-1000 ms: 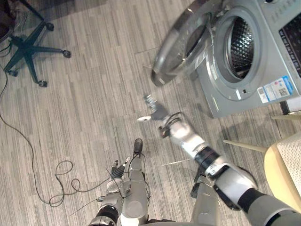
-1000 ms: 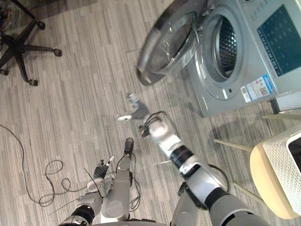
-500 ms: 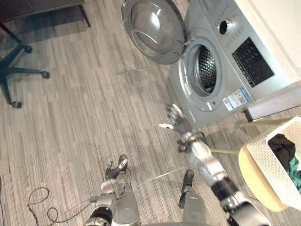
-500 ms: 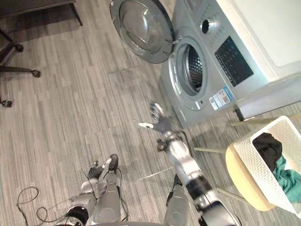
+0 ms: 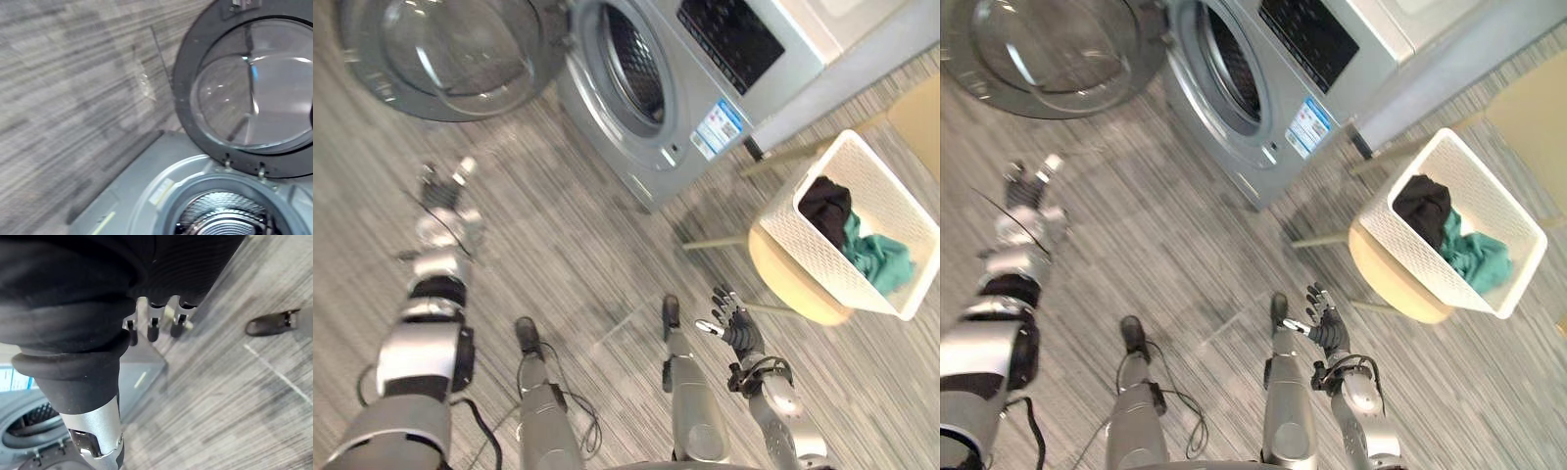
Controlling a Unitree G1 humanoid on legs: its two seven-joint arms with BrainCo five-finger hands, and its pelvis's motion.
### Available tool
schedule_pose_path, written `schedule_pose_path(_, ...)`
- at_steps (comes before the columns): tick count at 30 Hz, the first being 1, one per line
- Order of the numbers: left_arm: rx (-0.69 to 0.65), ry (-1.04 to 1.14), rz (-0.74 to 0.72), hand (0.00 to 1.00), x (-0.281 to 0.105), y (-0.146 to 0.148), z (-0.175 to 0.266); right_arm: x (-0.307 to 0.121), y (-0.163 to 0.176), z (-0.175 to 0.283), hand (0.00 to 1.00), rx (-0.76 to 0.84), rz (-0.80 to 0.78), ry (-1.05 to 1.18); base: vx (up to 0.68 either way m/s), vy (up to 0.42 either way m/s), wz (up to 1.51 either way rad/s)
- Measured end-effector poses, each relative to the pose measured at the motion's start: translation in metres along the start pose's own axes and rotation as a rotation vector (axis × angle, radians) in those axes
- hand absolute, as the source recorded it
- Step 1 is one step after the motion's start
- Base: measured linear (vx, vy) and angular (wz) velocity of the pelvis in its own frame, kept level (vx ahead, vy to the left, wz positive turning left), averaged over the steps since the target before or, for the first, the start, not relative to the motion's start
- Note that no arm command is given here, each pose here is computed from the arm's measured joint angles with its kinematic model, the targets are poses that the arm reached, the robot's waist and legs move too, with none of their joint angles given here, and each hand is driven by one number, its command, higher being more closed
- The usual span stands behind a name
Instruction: Pick up the laundry basket with both hands and put the clothes into the washing machine.
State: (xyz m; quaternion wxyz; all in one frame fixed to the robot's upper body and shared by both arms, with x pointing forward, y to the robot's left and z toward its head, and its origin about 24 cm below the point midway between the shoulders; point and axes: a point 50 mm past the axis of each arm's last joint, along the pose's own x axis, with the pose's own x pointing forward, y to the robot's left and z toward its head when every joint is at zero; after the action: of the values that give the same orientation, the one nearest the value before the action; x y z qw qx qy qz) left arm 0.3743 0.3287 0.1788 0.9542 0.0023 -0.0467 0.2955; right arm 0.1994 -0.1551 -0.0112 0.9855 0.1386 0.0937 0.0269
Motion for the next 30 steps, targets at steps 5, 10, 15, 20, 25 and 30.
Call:
schedule_pose_path(5,-0.258,-0.102,-0.05,0.0,0.006,-0.029,0.057,-0.022,0.015,0.022,0.0,0.091,0.008,-0.12,-0.01,-0.033,-0.1)
schedule_pose_path(10,-0.349,-0.134,-0.085,0.0,0.003,-0.048,0.081,-0.032,0.02,0.061,0.0,0.104,0.03,-0.317,-0.07,0.001,-0.17)
schedule_pose_path(15,-0.477,-0.241,-0.116,0.0,-0.005,-0.052,0.123,-0.039,0.014,0.056,0.0,0.124,-0.01,-0.296,-0.1,0.055,-0.1)
schedule_pose_path(20,-0.546,-0.373,-0.094,0.0,-0.012,-0.037,0.159,-0.051,0.009,0.043,0.0,0.135,-0.049,-0.238,-0.09,0.049,-0.02)
schedule_pose_path(25,-0.652,-0.539,-0.06,0.0,-0.022,-0.007,0.198,-0.055,0.004,0.04,0.0,0.097,-0.031,-0.21,-0.07,0.029,0.04)
schedule_pose_path(30,-0.676,-0.534,-0.016,0.0,-0.019,0.005,0.192,-0.056,-0.003,0.03,0.0,0.066,-0.034,-0.155,-0.08,0.026,0.17)
